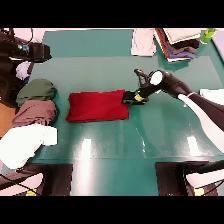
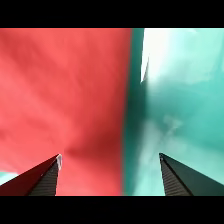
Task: Fold the shirts.
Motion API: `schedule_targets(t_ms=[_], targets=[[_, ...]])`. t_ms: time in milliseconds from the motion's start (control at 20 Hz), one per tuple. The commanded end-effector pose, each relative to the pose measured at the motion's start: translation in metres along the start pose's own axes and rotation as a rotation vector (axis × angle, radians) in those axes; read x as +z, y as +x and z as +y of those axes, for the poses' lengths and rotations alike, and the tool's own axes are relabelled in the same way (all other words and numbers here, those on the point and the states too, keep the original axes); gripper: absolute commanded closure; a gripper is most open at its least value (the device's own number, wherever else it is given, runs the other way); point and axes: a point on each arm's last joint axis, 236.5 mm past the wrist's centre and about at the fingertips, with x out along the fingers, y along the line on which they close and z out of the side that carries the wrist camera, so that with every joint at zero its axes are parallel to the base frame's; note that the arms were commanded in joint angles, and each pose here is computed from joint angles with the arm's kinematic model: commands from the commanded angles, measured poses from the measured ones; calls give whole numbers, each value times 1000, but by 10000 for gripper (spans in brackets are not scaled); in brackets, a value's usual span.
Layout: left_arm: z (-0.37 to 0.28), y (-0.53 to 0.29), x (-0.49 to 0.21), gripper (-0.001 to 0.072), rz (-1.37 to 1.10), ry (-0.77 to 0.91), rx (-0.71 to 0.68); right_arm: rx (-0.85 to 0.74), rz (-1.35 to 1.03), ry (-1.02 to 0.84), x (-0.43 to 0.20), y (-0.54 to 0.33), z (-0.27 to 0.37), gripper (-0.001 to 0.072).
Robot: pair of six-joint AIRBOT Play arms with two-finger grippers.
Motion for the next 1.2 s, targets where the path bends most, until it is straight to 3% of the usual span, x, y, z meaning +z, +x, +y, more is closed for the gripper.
schedule_targets(t_ms=[0, 100, 150, 200, 250, 300, 500, 700, 900, 1150], targets=[[-1, 0, -4, 684, 19, 2, -5, 33, 18, -9, 8, 30, 22, 30], [-1, 0, -7, 684, 29, 2, -6, 43, 6, -41, 15, 37, 38, 133], [-1, 0, -8, 684, 33, 2, -7, 43, -3, -58, 18, 38, 43, 225], [-2, 0, -8, 685, 32, 1, -9, 45, -11, -65, 19, 40, 46, 358], [-5, 0, -7, 684, 31, -3, -23, 46, -20, -71, 21, 40, 47, 561], [-9, 0, -7, 685, 29, -7, -39, 47, -29, -77, 23, 40, 47, 689], [-36, 3, -7, 686, 27, 53, -88, 0, -109, -84, 48, 3, 24, 691], [-87, 6, -10, 685, 20, 144, -166, -218, -232, -52, 80, -107, -74, 691], [-122, 6, -16, 685, 18, 200, -222, -384, -402, 132, 82, -239, -199, 692], [-135, 5, -17, 685, 15, 208, -253, -495, -550, 443, 31, -343, -337, 692]])
